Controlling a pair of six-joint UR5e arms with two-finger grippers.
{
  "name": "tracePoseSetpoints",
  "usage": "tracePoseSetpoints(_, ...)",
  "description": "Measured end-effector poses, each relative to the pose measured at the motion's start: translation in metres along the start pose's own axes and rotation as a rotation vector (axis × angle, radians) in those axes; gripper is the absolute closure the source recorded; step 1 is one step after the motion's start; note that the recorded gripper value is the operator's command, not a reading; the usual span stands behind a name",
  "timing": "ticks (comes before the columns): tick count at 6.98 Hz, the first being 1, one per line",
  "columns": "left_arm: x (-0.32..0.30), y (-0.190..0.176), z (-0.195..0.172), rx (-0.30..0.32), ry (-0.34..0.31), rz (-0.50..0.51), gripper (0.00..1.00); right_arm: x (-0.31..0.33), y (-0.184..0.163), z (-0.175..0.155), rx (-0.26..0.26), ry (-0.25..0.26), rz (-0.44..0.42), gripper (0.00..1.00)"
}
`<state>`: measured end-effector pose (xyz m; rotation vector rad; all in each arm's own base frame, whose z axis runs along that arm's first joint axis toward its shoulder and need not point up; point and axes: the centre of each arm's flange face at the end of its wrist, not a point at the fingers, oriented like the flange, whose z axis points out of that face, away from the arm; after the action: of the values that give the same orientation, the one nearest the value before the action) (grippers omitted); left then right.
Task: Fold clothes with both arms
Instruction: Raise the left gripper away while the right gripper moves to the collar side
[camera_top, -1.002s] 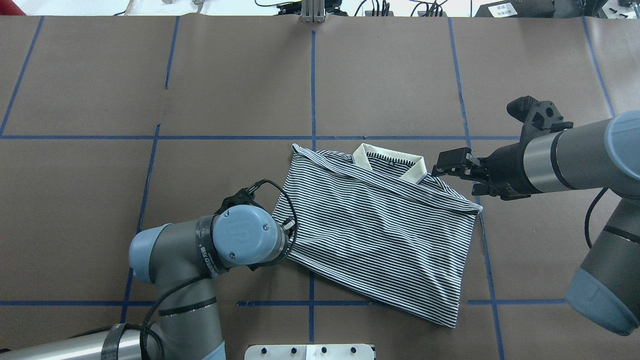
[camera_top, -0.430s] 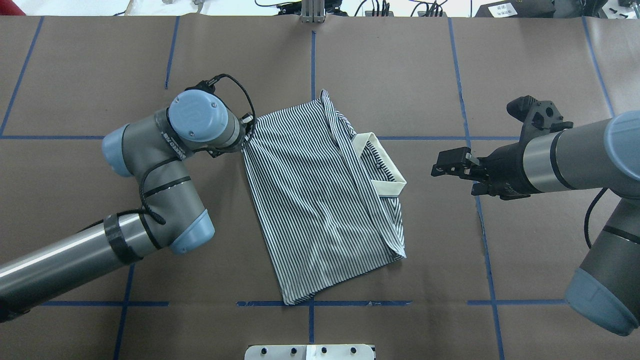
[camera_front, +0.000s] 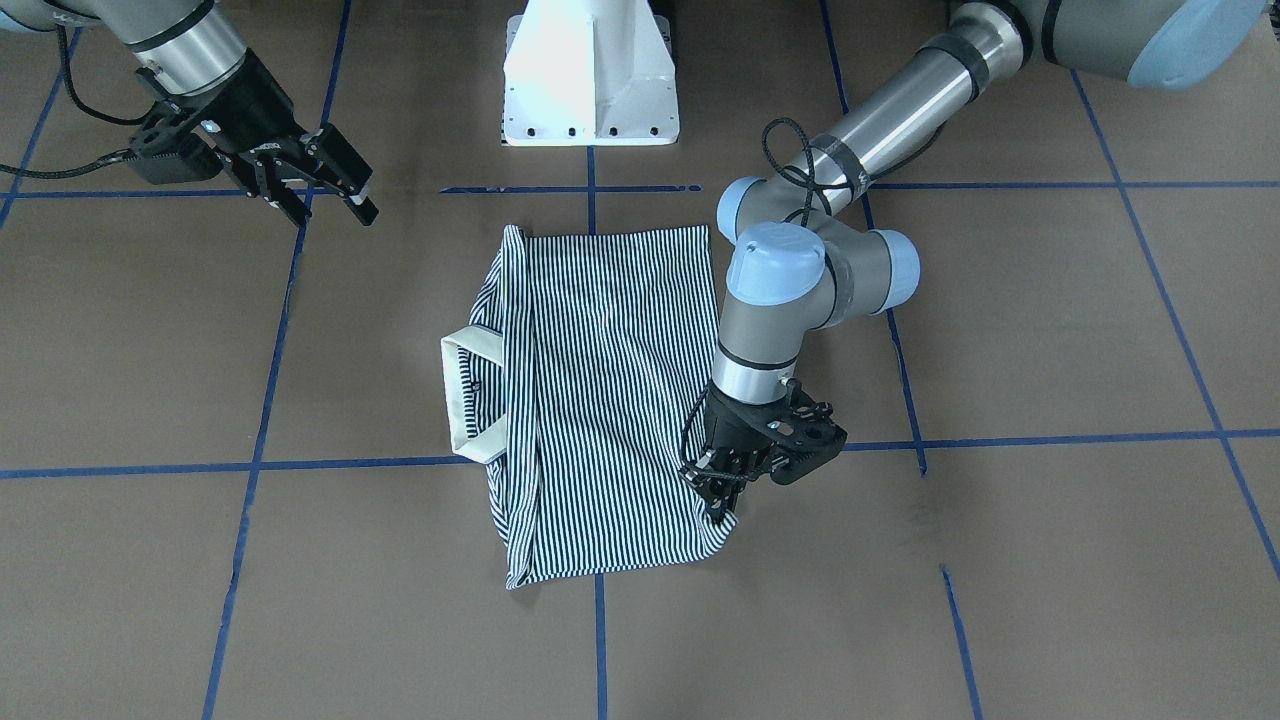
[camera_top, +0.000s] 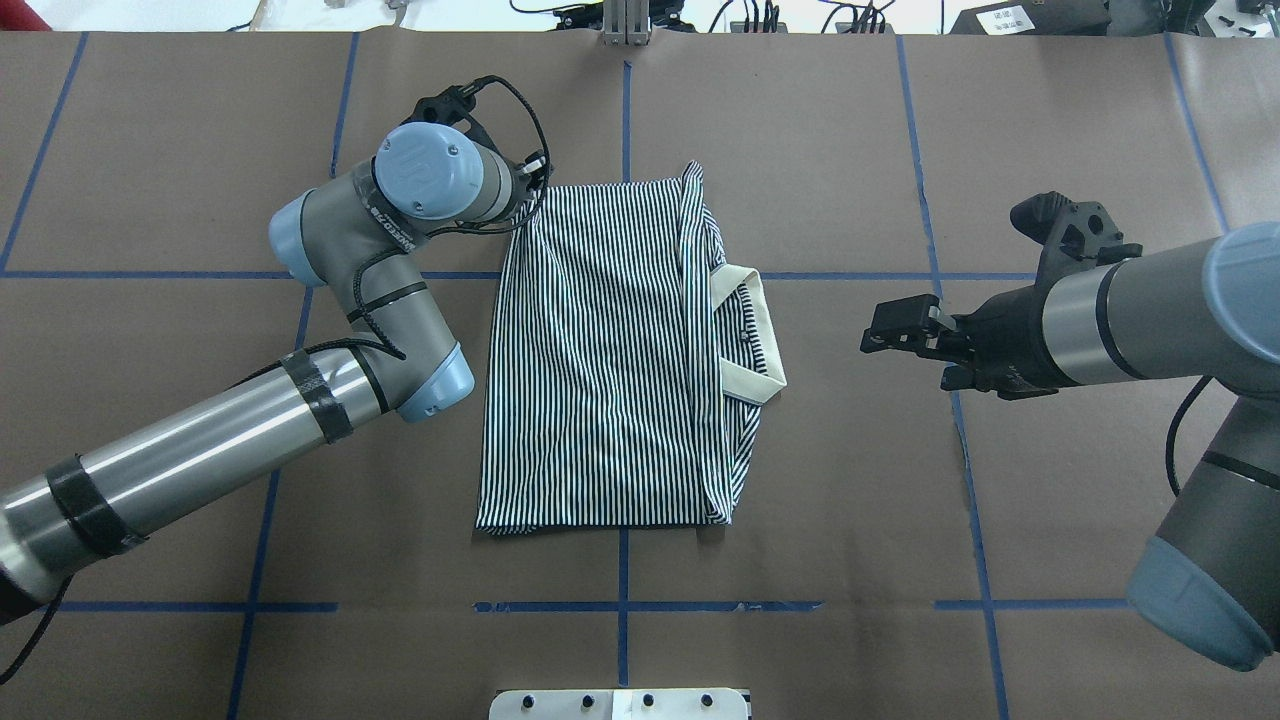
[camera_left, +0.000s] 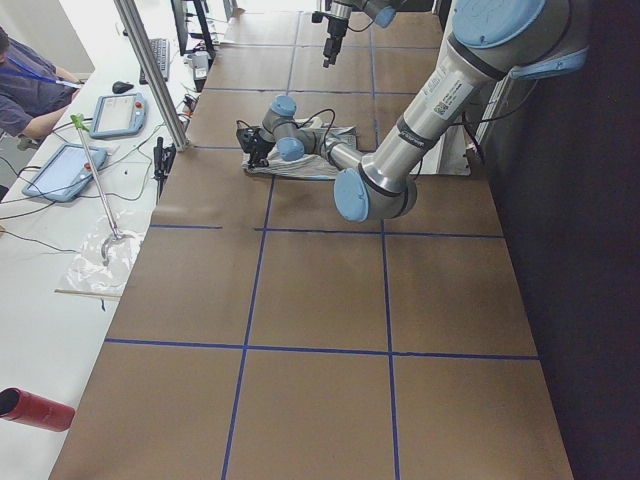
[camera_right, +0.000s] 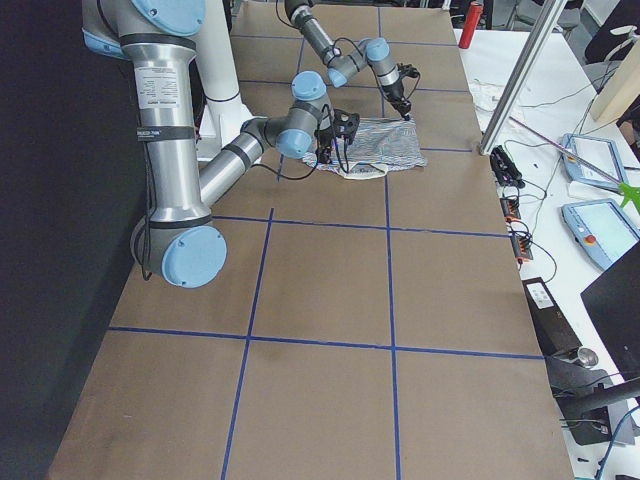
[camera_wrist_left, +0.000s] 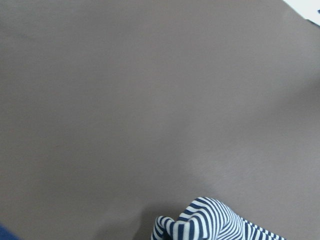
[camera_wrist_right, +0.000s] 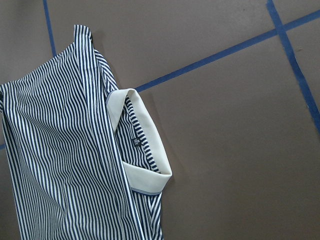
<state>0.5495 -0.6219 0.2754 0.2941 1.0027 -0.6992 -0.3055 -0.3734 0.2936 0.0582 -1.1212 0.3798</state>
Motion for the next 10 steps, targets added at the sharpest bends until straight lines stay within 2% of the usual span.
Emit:
tracePoseSetpoints(2,0.005,-0.031,-0.002,0.056,0.017,0.135,0.00,-0.006,-0.001,0.006,0.004,-0.002,-0.004,0.00)
tracePoseSetpoints(3,0.005,-0.053,-0.009,0.051,0.016,0.196,0.00,-0.015,-0.002,0.016,0.001,0.002,-0.010,0.00)
tracePoseSetpoints(4,0.005,-0.065,-0.020,0.001,0.012,0.233,0.00,-0.026,0.001,0.033,0.001,0.028,-0.026,0.00)
tracePoseSetpoints(5,0.003,-0.069,-0.041,-0.056,0.001,0.258,0.00,-0.047,0.008,0.054,0.012,0.077,-0.064,0.00)
tracePoseSetpoints(6,-0.005,-0.067,-0.076,-0.086,-0.008,0.295,0.00,-0.074,0.019,0.076,0.028,0.146,-0.115,0.00)
tracePoseSetpoints(8,-0.030,-0.057,-0.155,-0.109,-0.012,0.347,0.00,-0.129,0.055,0.134,0.049,0.280,-0.212,0.00)
tracePoseSetpoints(10,-0.039,-0.050,-0.179,-0.141,-0.014,0.353,0.00,-0.157,0.102,0.175,0.009,0.393,-0.267,0.00)
